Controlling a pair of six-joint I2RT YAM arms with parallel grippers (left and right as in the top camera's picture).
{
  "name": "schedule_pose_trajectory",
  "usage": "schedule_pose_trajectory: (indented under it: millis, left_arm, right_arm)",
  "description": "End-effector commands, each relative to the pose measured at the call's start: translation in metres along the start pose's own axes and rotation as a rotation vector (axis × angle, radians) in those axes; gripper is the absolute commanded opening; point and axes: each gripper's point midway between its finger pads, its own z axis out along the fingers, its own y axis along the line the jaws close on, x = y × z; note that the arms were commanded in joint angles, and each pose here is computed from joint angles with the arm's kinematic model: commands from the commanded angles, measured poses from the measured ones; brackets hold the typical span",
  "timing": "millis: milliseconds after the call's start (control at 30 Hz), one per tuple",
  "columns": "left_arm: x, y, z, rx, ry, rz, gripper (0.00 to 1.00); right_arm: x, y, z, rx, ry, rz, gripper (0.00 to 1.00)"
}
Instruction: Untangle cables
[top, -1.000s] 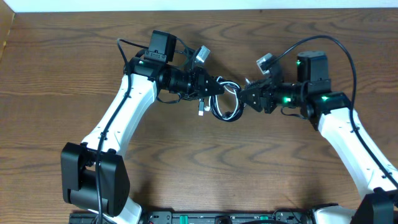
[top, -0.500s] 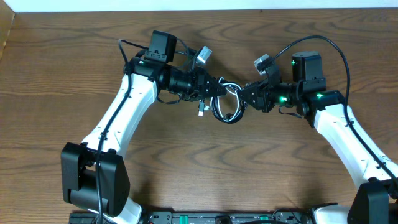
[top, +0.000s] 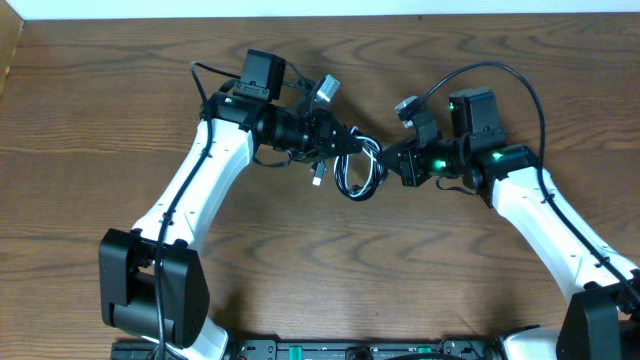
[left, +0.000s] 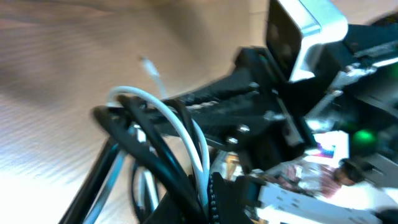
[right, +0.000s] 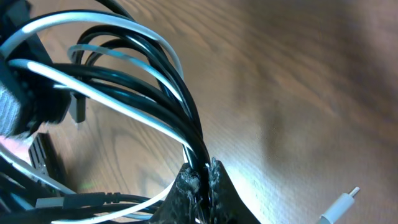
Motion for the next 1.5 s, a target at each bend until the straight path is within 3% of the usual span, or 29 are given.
schedule_pose_trajectory:
  millis: [0,267,500,700,733,833,867,1033,1300,1467]
  left_arm:
    - [-0.009,0.021,-0.009,-0.169,-0.077,-0.002,0.08]
    - [-0.028,0.074,-0.030,-0.491,-0.214,-0.077,0.07]
    - [-0.031,0.084,-0.037,-0.558,-0.241,-0.079,0.07]
    - [-0.024,0.069,-0.027,-0.458,-0.198,-0.108,0.07]
    - [-0.022,0.064,-0.024,-0.425,-0.185,-0.107,0.07]
    - [-0.014,0.041,-0.014,-0.284,-0.127,-0.095,0.07]
    - [-0.013,0.036,-0.012,-0.252,-0.113,-0.090,0.08]
    - [-0.007,0.016,-0.005,-0.147,-0.072,-0.072,0.08]
    - [0.000,0.008,0.005,-0.132,-0.042,-0.053,0.07]
    - [0.000,-0.006,0.008,-0.069,-0.029,-0.021,0.07]
  right_arm:
    - [0.006,-0.020,-0.003,0.109,0.019,0.104,0.01]
    - [0.003,0.031,-0.029,-0.155,-0.006,-0.021,0.01]
    - [0.006,0.079,-0.057,-0.348,-0.040,-0.152,0.01]
    - [0.005,0.046,-0.050,-0.142,-0.020,-0.022,0.02]
    - [0.005,0.035,-0.048,-0.086,-0.015,0.024,0.07]
    - [0.003,0.009,-0.038,0.031,-0.015,0.154,0.38]
    - [0.002,0.005,-0.033,0.042,-0.015,0.178,0.41]
    - [0.009,-0.012,0.000,0.106,0.020,0.325,0.47]
    - [0.023,-0.024,0.054,0.149,0.066,0.437,0.51]
    - [0.040,-0.054,0.062,0.308,0.074,0.556,0.50]
